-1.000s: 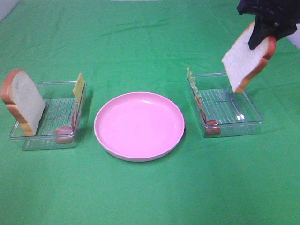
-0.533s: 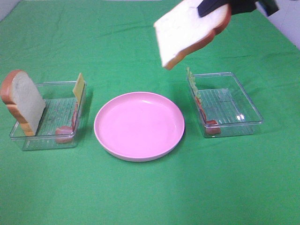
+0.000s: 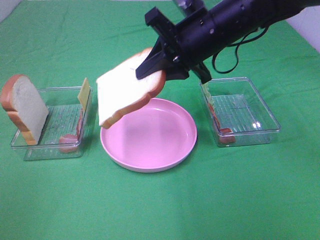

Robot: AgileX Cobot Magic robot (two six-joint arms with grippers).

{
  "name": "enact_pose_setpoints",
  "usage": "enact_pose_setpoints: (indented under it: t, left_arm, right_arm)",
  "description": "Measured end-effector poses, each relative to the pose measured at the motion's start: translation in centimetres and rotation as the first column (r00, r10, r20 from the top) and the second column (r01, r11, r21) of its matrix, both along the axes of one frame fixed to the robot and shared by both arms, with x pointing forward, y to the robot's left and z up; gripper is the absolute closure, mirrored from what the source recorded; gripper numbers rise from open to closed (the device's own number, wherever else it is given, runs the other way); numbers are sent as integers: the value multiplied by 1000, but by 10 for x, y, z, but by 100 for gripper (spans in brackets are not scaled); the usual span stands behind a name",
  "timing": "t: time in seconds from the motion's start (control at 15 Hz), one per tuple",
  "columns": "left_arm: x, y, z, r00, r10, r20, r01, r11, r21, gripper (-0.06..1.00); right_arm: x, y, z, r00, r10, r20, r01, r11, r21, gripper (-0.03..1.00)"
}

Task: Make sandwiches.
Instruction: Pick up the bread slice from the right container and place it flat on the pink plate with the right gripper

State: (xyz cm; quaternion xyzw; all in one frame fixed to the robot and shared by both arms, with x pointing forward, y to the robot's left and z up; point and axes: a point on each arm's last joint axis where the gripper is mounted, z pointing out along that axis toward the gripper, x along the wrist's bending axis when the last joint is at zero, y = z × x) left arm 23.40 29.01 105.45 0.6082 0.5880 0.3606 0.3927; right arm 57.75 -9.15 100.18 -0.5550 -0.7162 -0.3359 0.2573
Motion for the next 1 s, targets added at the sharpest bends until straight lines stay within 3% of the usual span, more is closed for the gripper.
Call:
enact_pose_setpoints:
  t: [0.27, 0.73, 0.87, 0.93, 1.0]
  left_arm:
    - [0, 0, 0, 1000, 0, 0, 0, 1000, 0, 12]
    - [0, 0, 0, 1000, 0, 0, 0, 1000, 0, 12]
    - [0, 0, 0, 1000, 0, 0, 0, 1000, 0, 12]
    - [0, 0, 0, 1000, 0, 0, 0, 1000, 0, 12]
    - [0, 0, 0, 1000, 0, 0, 0, 1000, 0, 12]
  right_arm:
    - [14, 9, -70, 988, -55, -142, 49, 998, -49, 76]
    - [18, 7, -86, 988, -67, -138, 54, 994, -93, 73]
    - [18, 7, -87, 989, -62, -133, 48, 994, -102, 59]
    - [17, 6, -87, 990, -56, -129, 42, 993, -110, 38]
    - [17, 5, -87, 992, -42, -118, 27, 992, -126, 31]
